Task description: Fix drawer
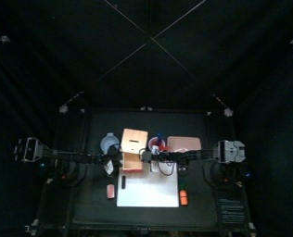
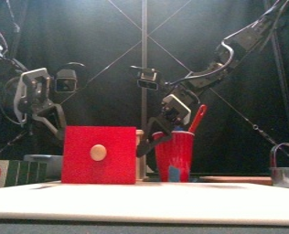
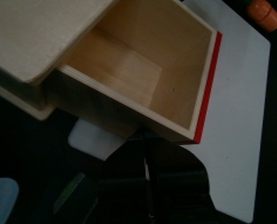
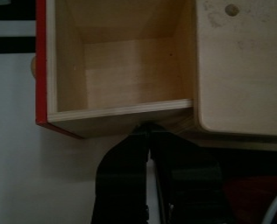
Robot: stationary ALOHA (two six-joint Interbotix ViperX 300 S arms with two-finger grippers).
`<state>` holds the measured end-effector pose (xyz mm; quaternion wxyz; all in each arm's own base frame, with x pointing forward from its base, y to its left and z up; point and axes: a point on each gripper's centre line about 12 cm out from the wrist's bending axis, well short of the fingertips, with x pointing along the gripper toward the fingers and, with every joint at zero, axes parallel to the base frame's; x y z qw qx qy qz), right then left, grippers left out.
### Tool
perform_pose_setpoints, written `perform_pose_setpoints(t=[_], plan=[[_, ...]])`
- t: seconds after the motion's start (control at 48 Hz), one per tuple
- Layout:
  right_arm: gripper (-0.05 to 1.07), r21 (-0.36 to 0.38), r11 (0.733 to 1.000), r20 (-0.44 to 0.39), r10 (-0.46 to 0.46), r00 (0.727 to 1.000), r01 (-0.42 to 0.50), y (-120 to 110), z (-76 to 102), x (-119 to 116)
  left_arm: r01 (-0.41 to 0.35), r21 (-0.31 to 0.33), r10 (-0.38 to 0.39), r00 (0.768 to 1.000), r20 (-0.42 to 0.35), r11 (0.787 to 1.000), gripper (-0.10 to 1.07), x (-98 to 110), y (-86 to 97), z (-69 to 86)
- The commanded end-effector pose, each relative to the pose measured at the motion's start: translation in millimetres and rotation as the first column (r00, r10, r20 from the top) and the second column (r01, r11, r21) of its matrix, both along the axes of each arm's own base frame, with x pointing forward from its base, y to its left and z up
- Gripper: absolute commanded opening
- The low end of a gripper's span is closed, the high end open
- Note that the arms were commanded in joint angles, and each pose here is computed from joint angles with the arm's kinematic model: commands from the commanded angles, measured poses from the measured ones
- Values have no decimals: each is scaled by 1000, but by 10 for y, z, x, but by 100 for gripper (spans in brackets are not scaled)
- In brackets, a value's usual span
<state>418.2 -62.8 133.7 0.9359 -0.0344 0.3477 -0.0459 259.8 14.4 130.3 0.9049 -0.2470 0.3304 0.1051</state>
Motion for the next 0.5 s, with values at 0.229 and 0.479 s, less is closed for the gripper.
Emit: perform_pose_setpoints(t=[0.229,0.479], plan=[[3,6,1000,43,14,999,-14,93,144,44,12,26,-13,1000,24,1000,24,70,39,55],[3,17,999,36,31,999,-32,210,131,41,-7,63,7,1000,-6,998,23,15,163,76]])
